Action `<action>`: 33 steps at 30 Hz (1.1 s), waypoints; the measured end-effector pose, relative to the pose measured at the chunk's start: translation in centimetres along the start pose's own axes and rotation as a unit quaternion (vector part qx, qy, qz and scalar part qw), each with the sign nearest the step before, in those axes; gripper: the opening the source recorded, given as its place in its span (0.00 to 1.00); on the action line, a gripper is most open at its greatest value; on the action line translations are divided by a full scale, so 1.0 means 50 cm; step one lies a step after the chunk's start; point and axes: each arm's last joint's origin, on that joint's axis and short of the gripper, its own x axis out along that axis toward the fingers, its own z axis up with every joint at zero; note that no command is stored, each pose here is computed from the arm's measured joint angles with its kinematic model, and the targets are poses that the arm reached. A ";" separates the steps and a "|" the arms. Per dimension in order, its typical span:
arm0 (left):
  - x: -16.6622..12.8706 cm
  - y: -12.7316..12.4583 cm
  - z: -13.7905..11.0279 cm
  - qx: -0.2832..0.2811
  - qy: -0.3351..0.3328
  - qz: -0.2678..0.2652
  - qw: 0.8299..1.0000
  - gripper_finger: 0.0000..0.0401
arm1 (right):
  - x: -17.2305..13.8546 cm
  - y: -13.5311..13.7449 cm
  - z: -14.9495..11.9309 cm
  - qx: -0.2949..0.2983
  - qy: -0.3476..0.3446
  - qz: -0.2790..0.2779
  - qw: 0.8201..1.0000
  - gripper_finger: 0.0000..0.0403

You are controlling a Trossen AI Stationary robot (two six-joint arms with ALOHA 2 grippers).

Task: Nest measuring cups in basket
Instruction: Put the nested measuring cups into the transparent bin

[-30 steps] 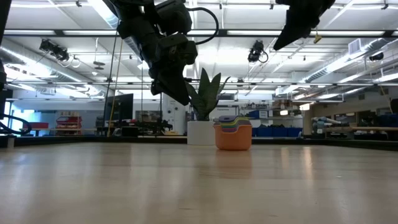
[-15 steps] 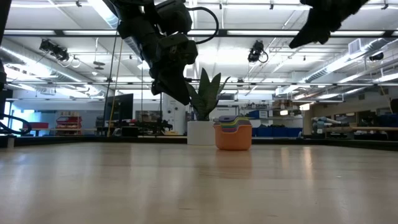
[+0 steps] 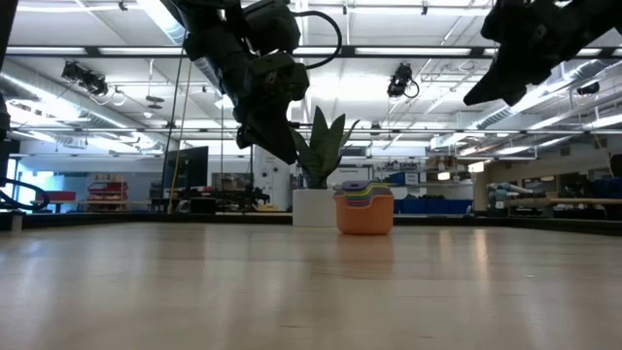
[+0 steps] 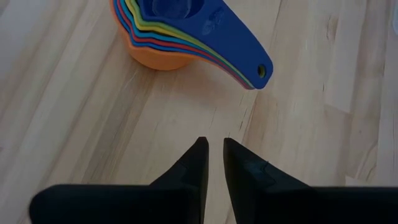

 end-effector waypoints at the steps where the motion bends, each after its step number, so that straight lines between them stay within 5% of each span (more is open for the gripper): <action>1: 0.000 0.000 0.000 0.000 0.000 0.000 1.000 0.14 | 0.003 0.001 -0.002 0.001 -0.004 0.005 1.000 0.03; 19: 0.000 0.000 0.000 -0.005 0.000 0.000 1.000 0.14 | 0.009 0.003 -0.009 0.000 -0.001 0.030 1.000 0.03; 27: 0.000 -0.001 0.002 -0.101 -0.004 -0.003 0.995 0.14 | 0.009 0.003 -0.009 0.000 -0.001 0.030 1.000 0.03; 33: -0.002 -0.011 0.021 -0.187 -0.033 -0.066 0.980 0.14 | 0.009 0.003 -0.009 0.000 -0.001 0.030 1.000 0.03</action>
